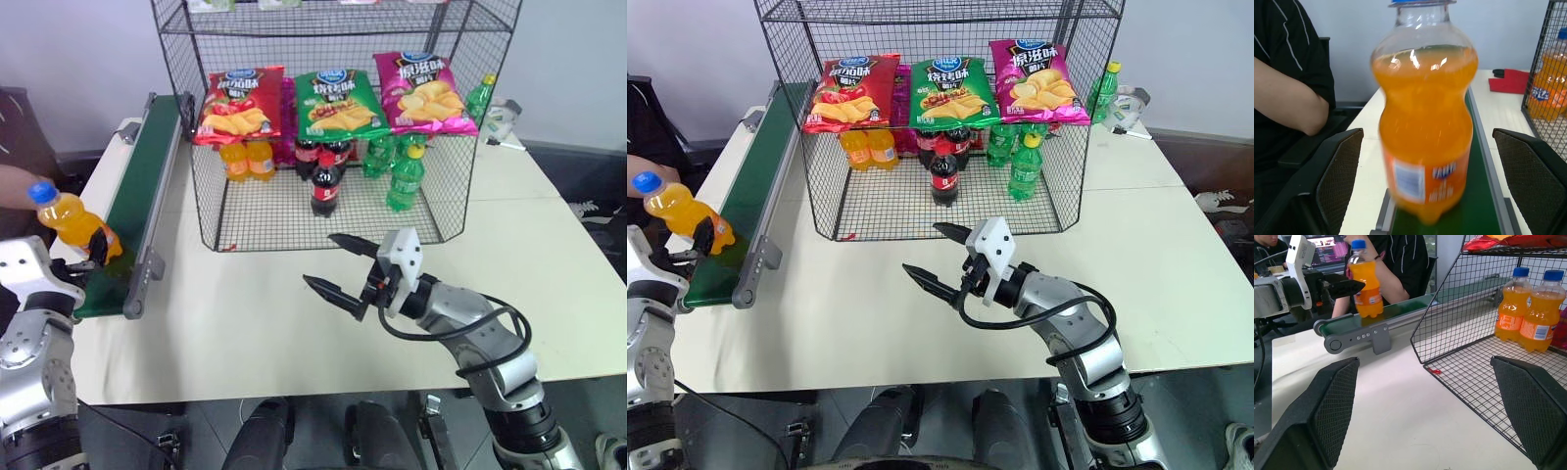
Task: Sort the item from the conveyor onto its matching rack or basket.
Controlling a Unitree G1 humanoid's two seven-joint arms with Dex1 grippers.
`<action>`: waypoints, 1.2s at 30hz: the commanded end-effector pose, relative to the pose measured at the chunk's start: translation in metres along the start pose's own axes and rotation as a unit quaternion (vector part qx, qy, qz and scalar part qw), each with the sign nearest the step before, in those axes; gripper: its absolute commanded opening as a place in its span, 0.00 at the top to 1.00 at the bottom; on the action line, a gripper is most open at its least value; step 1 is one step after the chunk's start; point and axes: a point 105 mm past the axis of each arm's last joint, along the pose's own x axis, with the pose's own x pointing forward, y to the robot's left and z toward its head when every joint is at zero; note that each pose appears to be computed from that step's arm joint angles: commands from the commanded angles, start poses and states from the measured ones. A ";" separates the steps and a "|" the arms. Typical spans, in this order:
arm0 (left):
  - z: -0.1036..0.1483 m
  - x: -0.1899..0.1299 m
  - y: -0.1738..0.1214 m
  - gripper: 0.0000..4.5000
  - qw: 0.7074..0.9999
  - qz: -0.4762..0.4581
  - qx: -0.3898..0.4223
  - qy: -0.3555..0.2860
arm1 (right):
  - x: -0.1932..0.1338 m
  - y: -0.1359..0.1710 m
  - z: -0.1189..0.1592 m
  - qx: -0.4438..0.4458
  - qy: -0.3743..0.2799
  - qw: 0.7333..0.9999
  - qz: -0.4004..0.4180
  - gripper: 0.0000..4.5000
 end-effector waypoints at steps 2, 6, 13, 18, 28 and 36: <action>0.020 0.000 0.010 0.02 0.999 0.015 0.001 -0.039 | 0.002 0.003 0.011 -0.015 -0.022 1.000 0.007 0.00; 0.020 -0.001 0.009 0.13 0.999 0.014 -0.006 -0.039 | 0.002 0.003 0.011 -0.016 -0.022 1.000 0.007 0.00; 0.029 -0.003 0.004 0.44 0.998 -0.001 -0.015 -0.058 | 0.002 0.003 0.011 -0.014 -0.021 1.000 0.008 0.00; 0.058 -0.001 -0.006 0.44 0.993 -0.038 -0.037 -0.101 | 0.002 0.002 0.010 -0.013 -0.020 1.000 0.008 0.00; 0.089 0.000 -0.120 0.44 0.952 -0.289 -0.052 -0.091 | 0.001 0.001 0.009 -0.012 -0.019 1.000 0.006 0.00; 0.040 0.023 -0.184 0.44 0.952 -0.297 -0.058 -0.033 | 0.000 0.000 0.010 -0.016 -0.018 1.000 -0.008 0.00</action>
